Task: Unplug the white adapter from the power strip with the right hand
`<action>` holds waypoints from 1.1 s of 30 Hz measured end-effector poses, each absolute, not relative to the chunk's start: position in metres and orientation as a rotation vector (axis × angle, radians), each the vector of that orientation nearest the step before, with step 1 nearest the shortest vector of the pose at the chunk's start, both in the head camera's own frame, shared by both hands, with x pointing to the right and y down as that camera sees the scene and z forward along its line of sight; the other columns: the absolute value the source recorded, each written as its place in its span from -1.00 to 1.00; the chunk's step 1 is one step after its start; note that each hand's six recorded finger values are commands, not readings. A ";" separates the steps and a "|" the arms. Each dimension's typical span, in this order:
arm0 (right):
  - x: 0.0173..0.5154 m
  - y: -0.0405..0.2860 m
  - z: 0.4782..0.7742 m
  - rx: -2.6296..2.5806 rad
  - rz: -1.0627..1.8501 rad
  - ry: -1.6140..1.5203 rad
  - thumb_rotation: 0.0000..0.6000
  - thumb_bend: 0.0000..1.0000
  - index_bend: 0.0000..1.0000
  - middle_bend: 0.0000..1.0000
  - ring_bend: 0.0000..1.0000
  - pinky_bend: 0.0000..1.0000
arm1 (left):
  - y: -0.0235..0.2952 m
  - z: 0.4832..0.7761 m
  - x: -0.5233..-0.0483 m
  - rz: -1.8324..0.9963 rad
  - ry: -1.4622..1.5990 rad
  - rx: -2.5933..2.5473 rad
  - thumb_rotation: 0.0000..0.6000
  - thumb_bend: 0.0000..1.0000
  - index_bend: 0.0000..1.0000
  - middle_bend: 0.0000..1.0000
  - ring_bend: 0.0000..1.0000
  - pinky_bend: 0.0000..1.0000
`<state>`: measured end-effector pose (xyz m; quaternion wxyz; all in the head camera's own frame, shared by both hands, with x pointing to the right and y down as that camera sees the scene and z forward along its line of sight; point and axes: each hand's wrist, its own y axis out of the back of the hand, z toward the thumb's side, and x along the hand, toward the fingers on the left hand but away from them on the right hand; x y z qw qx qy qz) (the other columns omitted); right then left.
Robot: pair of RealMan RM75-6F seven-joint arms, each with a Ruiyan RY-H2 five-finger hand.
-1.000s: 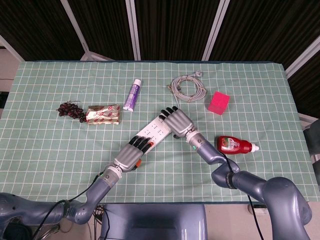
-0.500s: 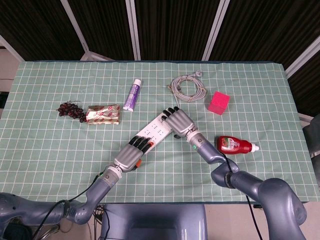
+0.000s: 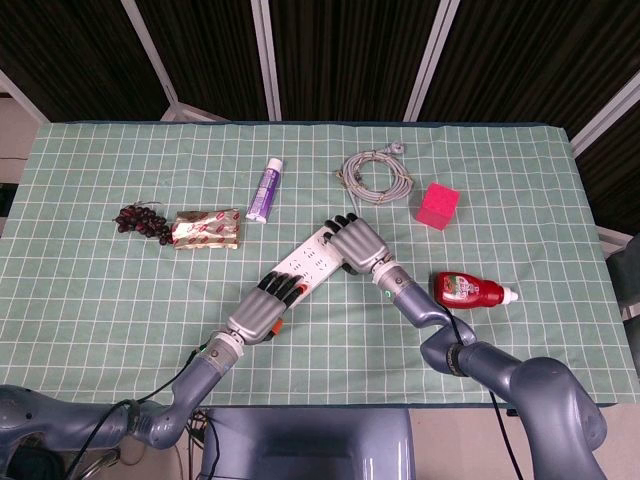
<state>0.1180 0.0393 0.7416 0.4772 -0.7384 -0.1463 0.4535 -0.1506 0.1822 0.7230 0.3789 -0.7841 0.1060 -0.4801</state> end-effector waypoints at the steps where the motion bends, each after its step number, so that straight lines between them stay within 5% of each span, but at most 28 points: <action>1: 0.118 0.039 0.741 -1.803 1.106 -0.358 1.00 0.14 0.01 -0.54 -0.60 -0.49 | 0.182 0.723 -0.151 -1.227 0.270 -2.003 1.00 0.07 -0.83 -1.00 -1.00 -0.80; 8: 0.118 0.042 0.742 -1.810 1.102 -0.363 1.00 0.46 0.26 -0.53 -0.59 -0.49 | 0.183 0.723 -0.150 -1.225 0.270 -2.004 1.00 0.07 -0.83 -1.00 -1.00 -0.80; 33: 0.125 0.029 0.721 -1.774 1.076 -0.489 1.00 0.52 0.42 -0.52 -0.59 -0.49 | 0.190 0.725 -0.152 -1.223 0.249 -2.012 1.00 0.07 -0.83 -1.00 -1.00 -0.80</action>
